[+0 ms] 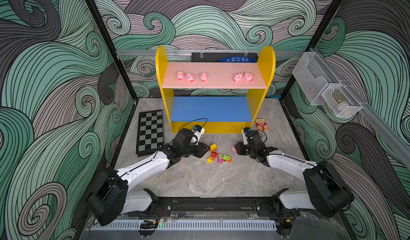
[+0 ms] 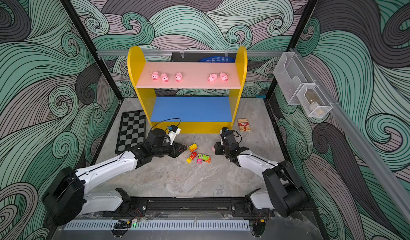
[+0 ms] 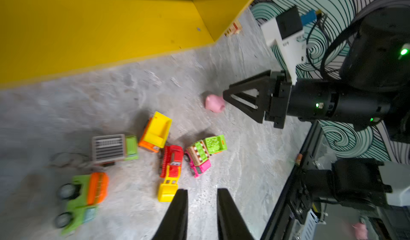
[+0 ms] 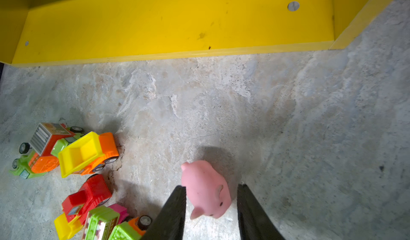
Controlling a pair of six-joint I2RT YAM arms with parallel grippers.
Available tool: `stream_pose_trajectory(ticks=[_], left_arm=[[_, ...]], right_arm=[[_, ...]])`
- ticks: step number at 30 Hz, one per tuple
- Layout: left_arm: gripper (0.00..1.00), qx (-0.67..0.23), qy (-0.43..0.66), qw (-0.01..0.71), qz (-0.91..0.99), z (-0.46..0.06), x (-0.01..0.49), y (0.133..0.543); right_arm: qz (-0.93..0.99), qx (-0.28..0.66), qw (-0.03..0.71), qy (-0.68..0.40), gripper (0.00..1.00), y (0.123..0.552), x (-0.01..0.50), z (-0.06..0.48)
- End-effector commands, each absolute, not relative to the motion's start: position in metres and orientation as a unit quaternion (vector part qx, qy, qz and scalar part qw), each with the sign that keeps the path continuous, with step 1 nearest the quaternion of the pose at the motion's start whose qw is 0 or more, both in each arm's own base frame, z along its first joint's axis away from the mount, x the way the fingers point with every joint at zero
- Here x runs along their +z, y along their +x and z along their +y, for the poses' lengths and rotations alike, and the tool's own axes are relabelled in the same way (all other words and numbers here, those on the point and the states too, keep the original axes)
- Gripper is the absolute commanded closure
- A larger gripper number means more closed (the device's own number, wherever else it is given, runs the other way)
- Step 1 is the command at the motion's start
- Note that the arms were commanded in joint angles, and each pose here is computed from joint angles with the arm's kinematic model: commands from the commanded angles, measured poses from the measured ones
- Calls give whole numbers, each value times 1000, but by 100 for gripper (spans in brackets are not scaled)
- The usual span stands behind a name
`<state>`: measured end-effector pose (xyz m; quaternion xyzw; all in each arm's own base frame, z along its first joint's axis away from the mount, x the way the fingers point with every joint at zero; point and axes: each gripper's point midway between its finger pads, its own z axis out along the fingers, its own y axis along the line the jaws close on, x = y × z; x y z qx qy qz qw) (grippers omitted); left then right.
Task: Organize plastic toys on shelves
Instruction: Pick up the plastic toy at the center of the board.
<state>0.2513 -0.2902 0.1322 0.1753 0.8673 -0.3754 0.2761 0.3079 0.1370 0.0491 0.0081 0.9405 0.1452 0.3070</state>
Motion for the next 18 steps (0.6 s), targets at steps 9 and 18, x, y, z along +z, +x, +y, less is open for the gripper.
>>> stream_pose_trajectory(ticks=[9,18], left_arm=[[91,-441,167,216,855,-396,110,270],[100,-403,155,202,879,-418,74,297]], right_arm=[[949,113,292,43,79,308,36,109],[958,126,254,26,83,301,17,117]])
